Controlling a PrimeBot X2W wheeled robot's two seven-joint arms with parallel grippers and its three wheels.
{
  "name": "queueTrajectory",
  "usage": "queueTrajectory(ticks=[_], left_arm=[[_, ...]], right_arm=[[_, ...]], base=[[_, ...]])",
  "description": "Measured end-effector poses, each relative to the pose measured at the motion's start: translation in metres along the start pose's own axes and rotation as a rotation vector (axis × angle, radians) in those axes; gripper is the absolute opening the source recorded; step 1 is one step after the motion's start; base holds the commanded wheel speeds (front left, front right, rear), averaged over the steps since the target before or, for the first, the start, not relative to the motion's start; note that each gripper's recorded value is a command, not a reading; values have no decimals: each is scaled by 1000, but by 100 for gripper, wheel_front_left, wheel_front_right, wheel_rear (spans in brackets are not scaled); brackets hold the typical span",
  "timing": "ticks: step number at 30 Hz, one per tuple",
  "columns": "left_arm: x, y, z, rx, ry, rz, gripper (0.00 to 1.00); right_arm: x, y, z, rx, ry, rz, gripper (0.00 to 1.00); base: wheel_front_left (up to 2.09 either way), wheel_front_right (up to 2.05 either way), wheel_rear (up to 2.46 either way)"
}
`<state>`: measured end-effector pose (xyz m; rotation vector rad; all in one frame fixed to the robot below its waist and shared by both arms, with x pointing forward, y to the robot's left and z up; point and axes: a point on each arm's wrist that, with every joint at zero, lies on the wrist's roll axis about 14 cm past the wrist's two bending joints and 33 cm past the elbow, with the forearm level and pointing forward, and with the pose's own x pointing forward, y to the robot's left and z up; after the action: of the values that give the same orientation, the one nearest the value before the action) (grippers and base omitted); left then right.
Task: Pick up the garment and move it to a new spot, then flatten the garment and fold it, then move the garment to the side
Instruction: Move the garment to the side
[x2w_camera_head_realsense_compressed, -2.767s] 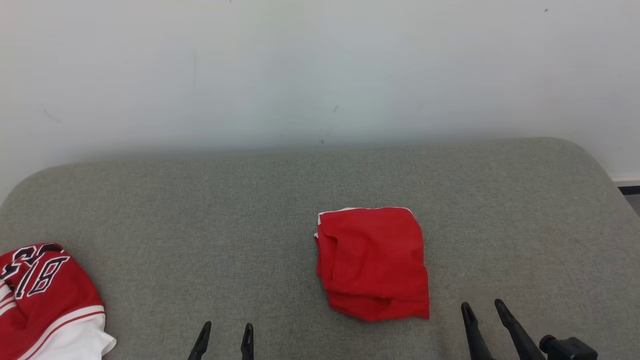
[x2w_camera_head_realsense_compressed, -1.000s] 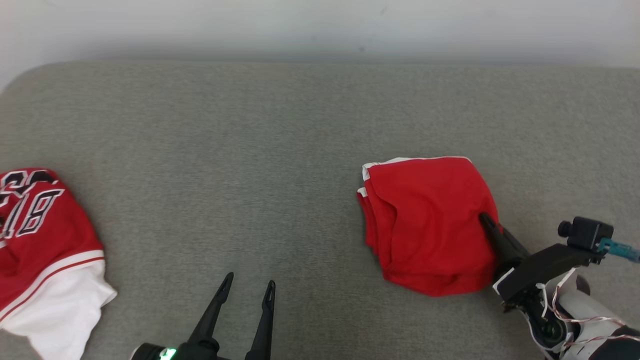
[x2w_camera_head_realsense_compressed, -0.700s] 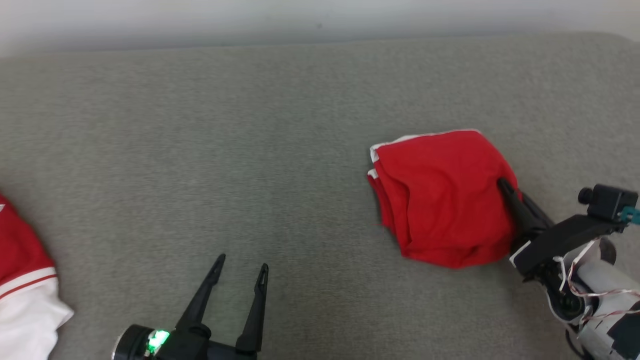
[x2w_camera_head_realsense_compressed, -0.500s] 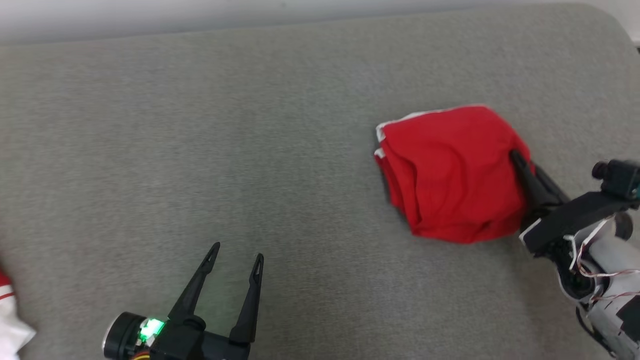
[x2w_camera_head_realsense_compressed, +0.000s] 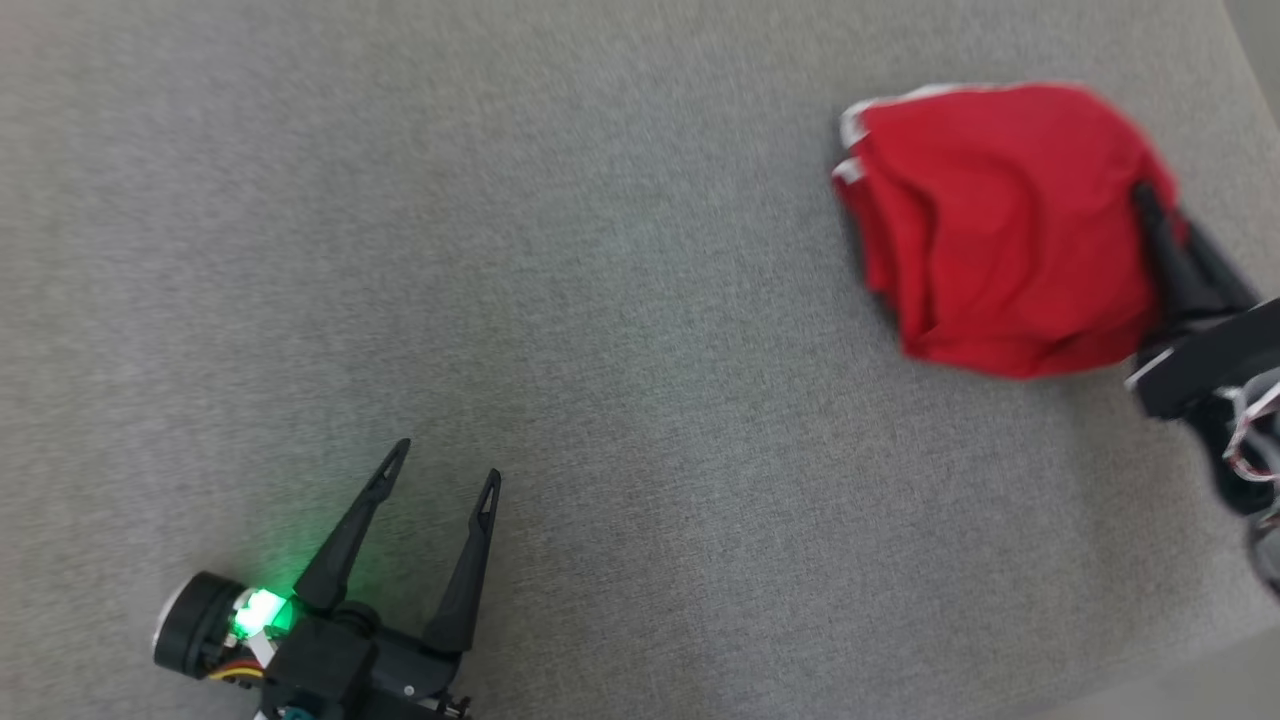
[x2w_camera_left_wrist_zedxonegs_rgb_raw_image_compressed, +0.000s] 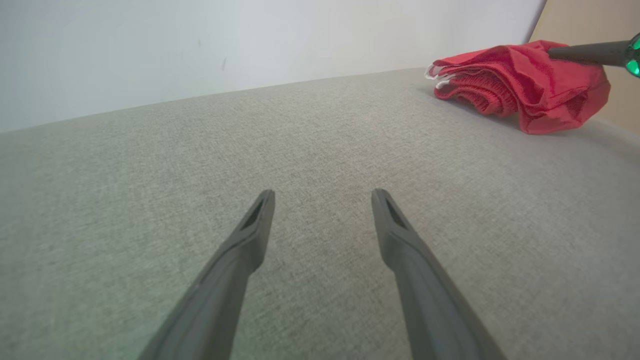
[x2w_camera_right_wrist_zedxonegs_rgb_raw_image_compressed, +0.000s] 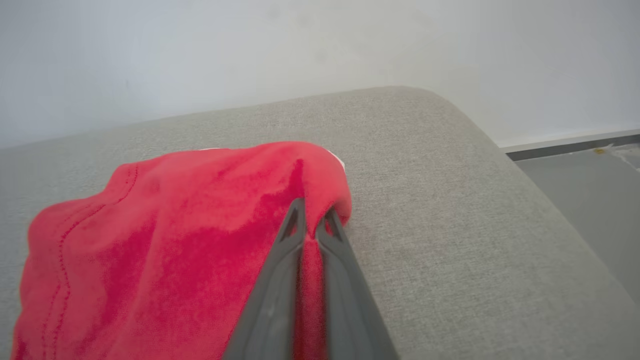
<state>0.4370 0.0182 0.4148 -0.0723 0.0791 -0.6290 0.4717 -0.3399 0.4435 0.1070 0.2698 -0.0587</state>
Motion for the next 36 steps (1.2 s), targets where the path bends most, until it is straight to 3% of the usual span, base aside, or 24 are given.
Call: queueTrajectory(ticks=[11, 21, 23, 24, 25, 31, 36], left_arm=[[14, -2, -29, -23, 28, -67, 100], [16, 0, -34, -27, 30, -74, 100], [15, 1, -33, -28, 29, -72, 100], [15, 2, -33, -28, 28, -70, 100], [15, 2, -33, -27, 28, -67, 100], [13, 4, -27, -26, 22, -45, 100], [11, 3, -14, -26, 6, -19, 100]], right_arm=[[13, -61, 27, -339, 5, -115, 0], [29, -85, 32, -476, 26, -187, 0], [32, -87, 31, -492, 30, -199, 18], [33, -89, 31, -498, 30, -210, 40], [33, -94, 31, -504, 34, -229, 100], [28, -108, 44, -562, 11, -307, 100], [32, -57, 37, -519, -76, -231, 100]], base=[[0, 0, 0], [0, 0, 0], [0, 0, 0], [0, 0, 0], [0, 0, 0], [0, 0, 0], [0, 0, 0]])
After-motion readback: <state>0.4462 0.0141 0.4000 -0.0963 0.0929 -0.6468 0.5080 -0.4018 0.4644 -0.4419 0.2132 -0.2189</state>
